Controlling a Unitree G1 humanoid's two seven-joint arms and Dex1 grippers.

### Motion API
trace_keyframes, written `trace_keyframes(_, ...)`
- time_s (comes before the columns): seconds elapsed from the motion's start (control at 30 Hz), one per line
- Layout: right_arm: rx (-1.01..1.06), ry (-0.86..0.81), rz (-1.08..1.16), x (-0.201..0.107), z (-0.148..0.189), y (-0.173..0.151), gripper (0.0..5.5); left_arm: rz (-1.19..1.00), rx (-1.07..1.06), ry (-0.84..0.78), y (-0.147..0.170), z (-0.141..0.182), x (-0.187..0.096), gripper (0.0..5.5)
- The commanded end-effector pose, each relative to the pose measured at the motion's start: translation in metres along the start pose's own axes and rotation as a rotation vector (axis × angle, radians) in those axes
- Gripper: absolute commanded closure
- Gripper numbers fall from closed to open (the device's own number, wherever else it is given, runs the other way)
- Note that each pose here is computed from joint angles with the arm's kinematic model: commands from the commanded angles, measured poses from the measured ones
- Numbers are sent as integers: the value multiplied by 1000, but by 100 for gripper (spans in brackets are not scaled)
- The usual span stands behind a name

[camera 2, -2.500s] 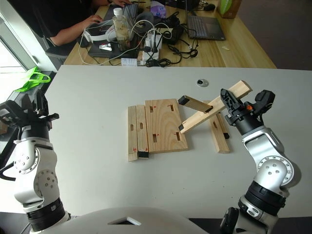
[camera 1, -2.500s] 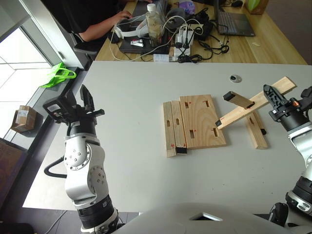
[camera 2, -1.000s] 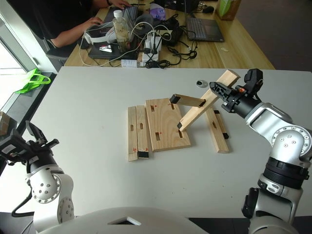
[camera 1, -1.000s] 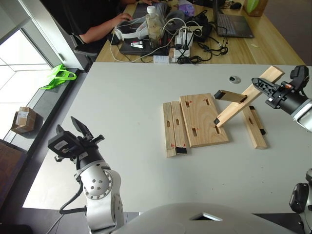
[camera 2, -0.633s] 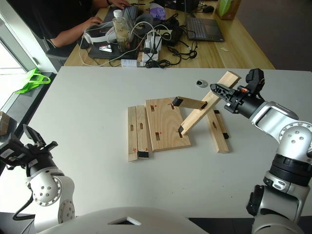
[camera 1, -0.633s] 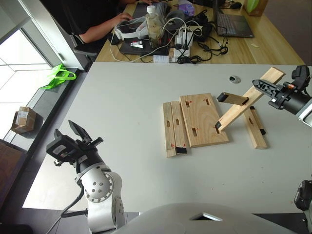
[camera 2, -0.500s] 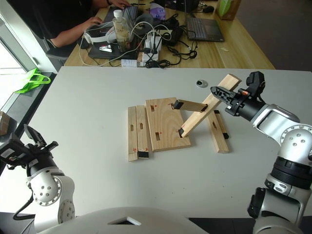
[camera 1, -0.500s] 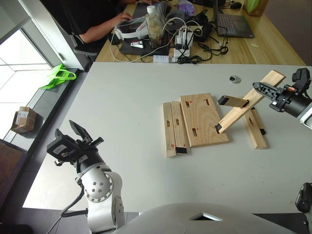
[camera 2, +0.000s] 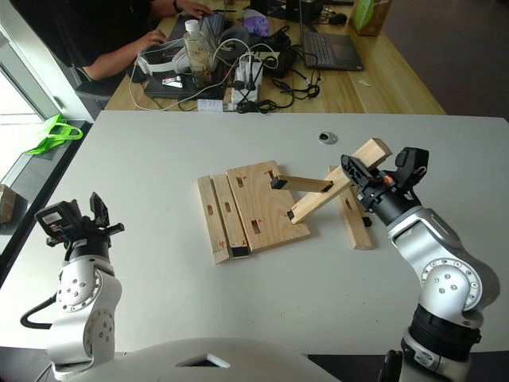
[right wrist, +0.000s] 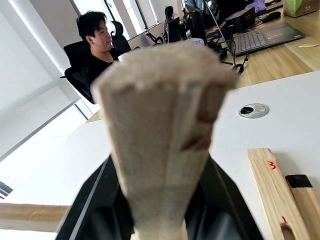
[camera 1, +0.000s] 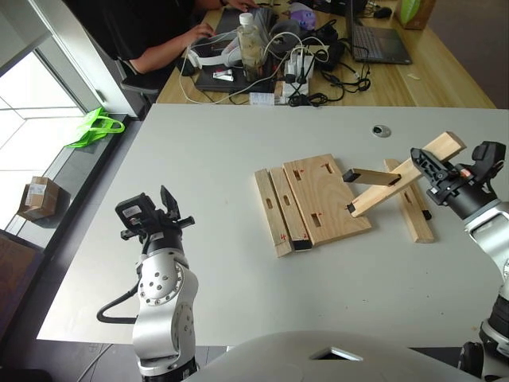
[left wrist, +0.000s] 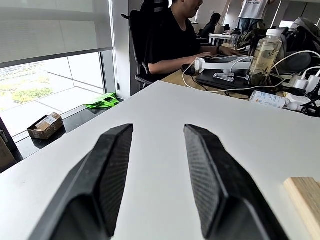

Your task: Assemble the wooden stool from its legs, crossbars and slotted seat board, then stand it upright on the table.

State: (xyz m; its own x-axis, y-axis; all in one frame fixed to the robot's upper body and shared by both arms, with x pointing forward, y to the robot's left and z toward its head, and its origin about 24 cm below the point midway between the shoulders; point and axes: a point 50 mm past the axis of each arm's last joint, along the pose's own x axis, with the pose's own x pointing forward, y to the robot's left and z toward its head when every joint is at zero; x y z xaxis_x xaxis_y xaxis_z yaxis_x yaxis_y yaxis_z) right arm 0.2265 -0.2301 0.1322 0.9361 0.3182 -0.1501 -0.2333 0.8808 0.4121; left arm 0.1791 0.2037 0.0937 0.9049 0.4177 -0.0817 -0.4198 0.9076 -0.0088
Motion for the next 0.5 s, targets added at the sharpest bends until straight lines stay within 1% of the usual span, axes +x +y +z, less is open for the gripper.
trace_keyframes(0.03,-41,145,-86,-6,-31,-3,443,-28,24,-10,-2,6,3,363)
trace_keyframes(0.13,-270,108,-23,-11,-35,12,443,-41,39,-25,-2,11,7,363)
trace_keyframes(0.2,-337,85,-21,-14,-40,15,443,-54,48,-38,-3,15,10,363)
trace_keyframes(0.33,-345,58,-62,-14,-49,13,443,-76,59,-46,-4,18,16,363)
trace_keyframes(0.5,-271,11,-153,-3,-52,11,443,-101,67,-49,-6,20,22,363)
